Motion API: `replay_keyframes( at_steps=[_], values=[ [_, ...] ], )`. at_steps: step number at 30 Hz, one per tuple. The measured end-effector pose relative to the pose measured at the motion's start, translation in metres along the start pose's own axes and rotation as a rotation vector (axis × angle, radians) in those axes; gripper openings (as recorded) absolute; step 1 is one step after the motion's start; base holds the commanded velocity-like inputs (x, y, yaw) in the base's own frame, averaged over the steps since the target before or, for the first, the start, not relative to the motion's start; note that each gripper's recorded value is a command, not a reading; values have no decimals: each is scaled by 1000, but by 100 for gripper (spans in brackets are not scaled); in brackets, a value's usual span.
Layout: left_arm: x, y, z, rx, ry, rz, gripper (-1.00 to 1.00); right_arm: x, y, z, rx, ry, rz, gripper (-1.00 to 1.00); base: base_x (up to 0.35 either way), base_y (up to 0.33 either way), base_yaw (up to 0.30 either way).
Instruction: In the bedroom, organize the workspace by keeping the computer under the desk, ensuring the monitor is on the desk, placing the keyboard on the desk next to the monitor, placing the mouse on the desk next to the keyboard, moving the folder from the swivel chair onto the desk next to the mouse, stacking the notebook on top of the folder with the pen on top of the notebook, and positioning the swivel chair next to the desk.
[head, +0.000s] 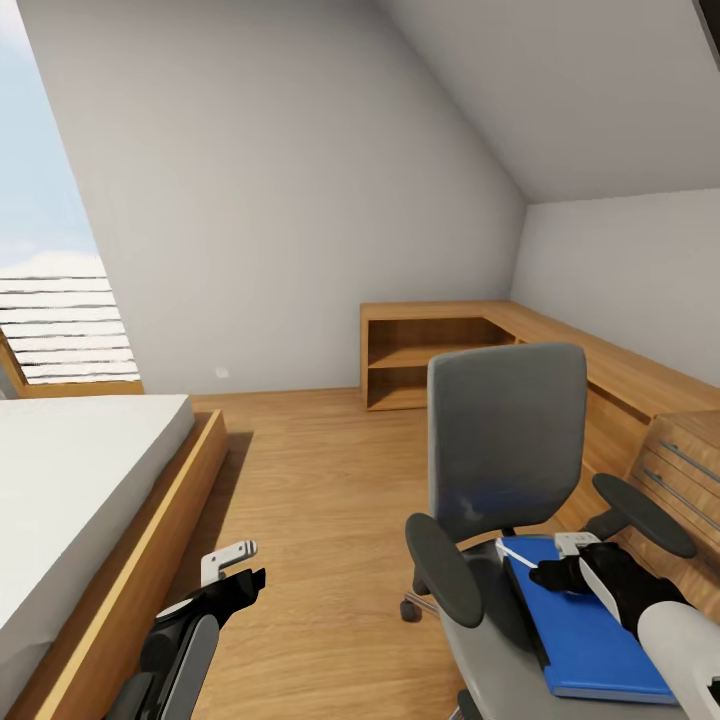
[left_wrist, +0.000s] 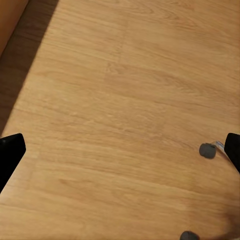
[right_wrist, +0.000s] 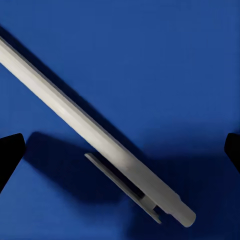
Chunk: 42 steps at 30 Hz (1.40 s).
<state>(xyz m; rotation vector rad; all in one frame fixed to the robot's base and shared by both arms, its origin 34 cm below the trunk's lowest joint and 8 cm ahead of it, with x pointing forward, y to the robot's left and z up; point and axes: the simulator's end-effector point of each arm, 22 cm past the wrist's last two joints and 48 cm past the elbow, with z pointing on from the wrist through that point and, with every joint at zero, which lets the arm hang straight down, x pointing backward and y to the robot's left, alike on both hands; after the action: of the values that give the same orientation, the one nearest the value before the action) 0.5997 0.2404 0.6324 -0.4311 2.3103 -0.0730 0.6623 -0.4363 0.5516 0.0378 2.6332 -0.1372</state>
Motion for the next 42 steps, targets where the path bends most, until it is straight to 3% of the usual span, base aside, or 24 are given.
replay_keyframes(
  at_steps=[6, 7, 42],
  values=[
    [0, 0, 0, 0, 0, 0, 100, 0, -1, 0, 2, 0, -1, 100, 0, 0, 0],
    [0, 0, 0, 0, 0, 0, 100, 0, -1, 0, 2, 0, 0, -100, 0, 0, 0],
    [1, 1, 0, -1, 3, 1, 100, 2, 2, 0, -17, 7, -1, -100, 0, 0, 0]
  ],
)
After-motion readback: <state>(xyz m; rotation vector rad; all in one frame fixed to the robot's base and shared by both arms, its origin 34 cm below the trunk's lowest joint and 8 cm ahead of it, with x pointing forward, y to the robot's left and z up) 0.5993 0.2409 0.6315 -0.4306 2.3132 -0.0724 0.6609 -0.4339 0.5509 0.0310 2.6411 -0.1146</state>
